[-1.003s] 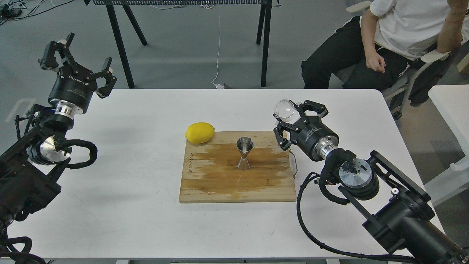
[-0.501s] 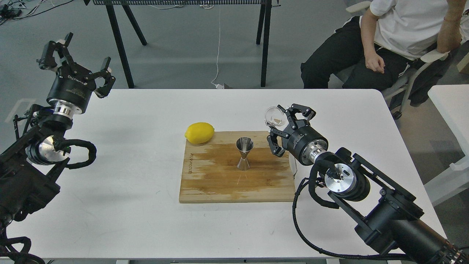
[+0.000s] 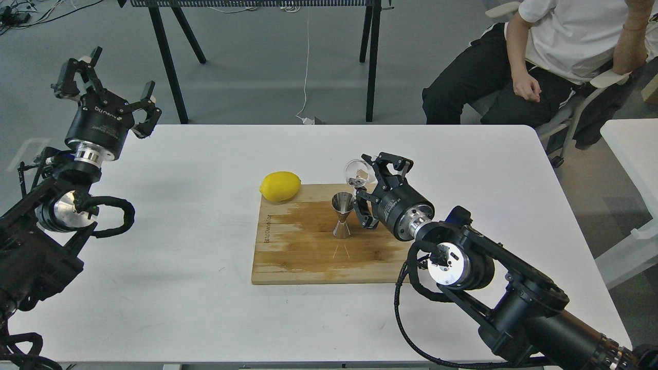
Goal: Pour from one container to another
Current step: 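Tilt the clear cup over the jigger to pour into it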
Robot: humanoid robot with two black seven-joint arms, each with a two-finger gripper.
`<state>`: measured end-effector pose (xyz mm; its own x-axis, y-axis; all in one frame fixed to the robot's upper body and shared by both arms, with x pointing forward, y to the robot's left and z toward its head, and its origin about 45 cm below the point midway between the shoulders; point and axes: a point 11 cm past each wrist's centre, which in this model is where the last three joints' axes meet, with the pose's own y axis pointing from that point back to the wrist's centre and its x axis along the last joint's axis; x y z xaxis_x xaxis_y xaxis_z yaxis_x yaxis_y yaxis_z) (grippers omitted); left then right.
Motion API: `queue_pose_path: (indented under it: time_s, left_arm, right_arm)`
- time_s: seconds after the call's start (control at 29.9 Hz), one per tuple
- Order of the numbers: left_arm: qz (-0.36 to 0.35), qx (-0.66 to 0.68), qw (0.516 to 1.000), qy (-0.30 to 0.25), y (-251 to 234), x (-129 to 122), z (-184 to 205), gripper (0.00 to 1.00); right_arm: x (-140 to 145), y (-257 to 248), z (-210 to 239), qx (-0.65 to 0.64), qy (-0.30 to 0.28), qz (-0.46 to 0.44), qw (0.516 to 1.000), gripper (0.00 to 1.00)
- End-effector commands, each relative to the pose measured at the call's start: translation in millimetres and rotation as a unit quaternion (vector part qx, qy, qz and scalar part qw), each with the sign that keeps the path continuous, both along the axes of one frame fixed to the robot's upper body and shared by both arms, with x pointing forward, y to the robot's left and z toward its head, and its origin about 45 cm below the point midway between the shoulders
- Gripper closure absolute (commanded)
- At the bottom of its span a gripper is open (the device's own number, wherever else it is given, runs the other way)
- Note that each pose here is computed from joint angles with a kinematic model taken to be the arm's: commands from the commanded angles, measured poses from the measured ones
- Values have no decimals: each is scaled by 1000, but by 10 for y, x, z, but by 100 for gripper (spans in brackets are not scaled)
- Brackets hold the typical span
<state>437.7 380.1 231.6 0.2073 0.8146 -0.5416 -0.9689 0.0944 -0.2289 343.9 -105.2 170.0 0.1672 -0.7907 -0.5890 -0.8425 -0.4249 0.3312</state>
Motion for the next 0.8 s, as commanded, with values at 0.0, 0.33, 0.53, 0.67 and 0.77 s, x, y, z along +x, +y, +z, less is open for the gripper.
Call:
queue_pose_path:
  time_s: [0.0, 0.33, 0.53, 0.67, 0.77]
  left_arm:
    - [0, 0, 1000, 1, -3, -3, -10, 0]
    - [2, 0, 1000, 2, 13, -15, -23, 0]
    - [1, -2, 1000, 2, 5, -11, -19, 0]
    - [2, 0, 1000, 4, 14, -23, -39, 0]
    - [1, 0, 1000, 5, 9, -27, -49, 0]
  right_arm:
    - [8, -15, 2, -19, -14, 2, 1000, 65]
    - [-10, 12, -33, -78, -44, 13, 996, 65]
    - [3, 58, -30, -109, -59, 21, 992, 65]
    - [-1, 55, -36, -126, -67, 19, 990, 65]
    - [2, 57, -31, -127, -69, 19, 989, 65]
